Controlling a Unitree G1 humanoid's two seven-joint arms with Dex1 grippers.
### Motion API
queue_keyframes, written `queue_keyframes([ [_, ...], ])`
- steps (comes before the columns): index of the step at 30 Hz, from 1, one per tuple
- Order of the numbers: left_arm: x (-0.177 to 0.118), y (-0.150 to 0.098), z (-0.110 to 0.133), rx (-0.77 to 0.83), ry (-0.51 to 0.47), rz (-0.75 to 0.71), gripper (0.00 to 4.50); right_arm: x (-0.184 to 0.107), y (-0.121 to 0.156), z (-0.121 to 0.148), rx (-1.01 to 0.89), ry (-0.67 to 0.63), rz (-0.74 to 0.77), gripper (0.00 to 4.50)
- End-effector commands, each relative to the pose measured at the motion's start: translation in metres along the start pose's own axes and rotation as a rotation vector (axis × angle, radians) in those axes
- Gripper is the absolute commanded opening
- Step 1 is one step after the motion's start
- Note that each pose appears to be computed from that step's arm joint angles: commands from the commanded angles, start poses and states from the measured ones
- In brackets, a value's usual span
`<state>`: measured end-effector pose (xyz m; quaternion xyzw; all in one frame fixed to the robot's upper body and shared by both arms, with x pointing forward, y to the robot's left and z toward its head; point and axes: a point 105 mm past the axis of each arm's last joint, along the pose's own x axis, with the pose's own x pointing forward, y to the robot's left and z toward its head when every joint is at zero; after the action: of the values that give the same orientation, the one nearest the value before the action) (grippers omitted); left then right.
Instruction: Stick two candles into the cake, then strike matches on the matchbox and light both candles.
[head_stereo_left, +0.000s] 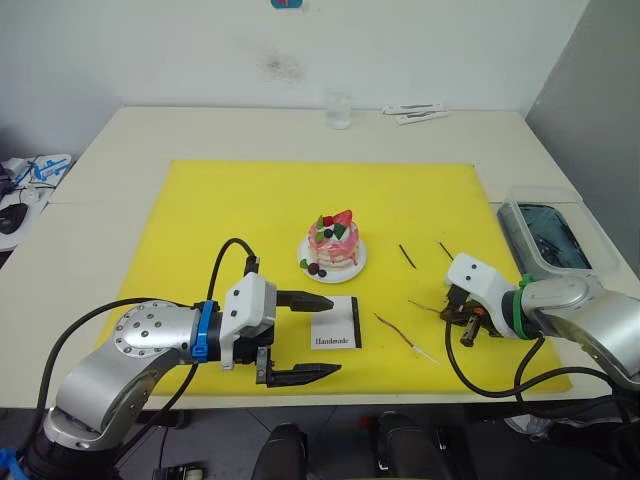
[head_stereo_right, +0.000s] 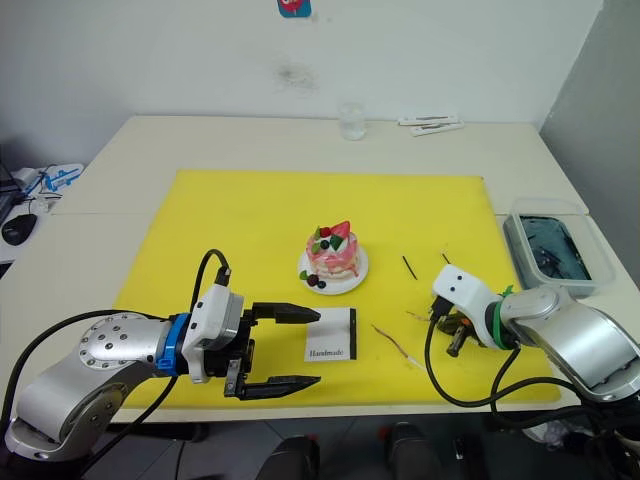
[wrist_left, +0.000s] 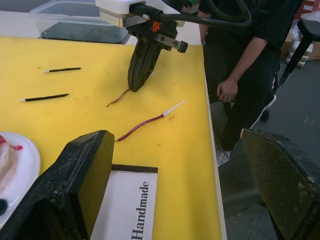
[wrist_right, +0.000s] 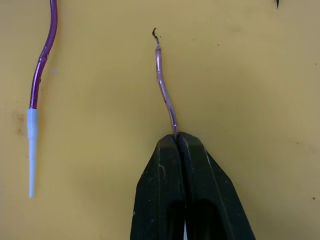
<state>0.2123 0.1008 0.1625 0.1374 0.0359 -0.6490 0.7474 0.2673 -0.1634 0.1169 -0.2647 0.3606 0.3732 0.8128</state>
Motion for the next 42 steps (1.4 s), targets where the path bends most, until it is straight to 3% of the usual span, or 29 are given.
queue_keyframes([
  [1, 0.001, 0.003, 0.005, 0.026, -0.014, 0.015, 4.50, -0.012, -0.002, 0.009, 0.016, -0.045, -0.007, 0.01],
  [9, -0.008, 0.017, 0.007, -0.105, -0.075, 0.088, 4.50, -0.051, -0.002, 0.049, 0.106, -0.312, 0.102, 0.01],
  [14, -0.008, 0.020, 0.015, -0.254, -0.120, 0.074, 4.50, -0.075, 0.014, 0.084, 0.129, -0.688, 0.258, 0.01],
  [20, 0.001, 0.027, 0.034, -0.385, -0.238, 0.044, 4.50, -0.090, 0.026, 0.124, 0.173, -0.949, 0.400, 0.01],
  [28, 0.012, 0.031, 0.069, -0.475, -0.381, -0.052, 4.50, -0.091, 0.052, 0.153, 0.191, -1.031, 0.585, 0.01],
  [42, 0.017, 0.035, 0.079, -0.438, -0.394, -0.081, 4.50, -0.090, 0.066, 0.162, 0.217, -1.026, 0.670, 0.01],
])
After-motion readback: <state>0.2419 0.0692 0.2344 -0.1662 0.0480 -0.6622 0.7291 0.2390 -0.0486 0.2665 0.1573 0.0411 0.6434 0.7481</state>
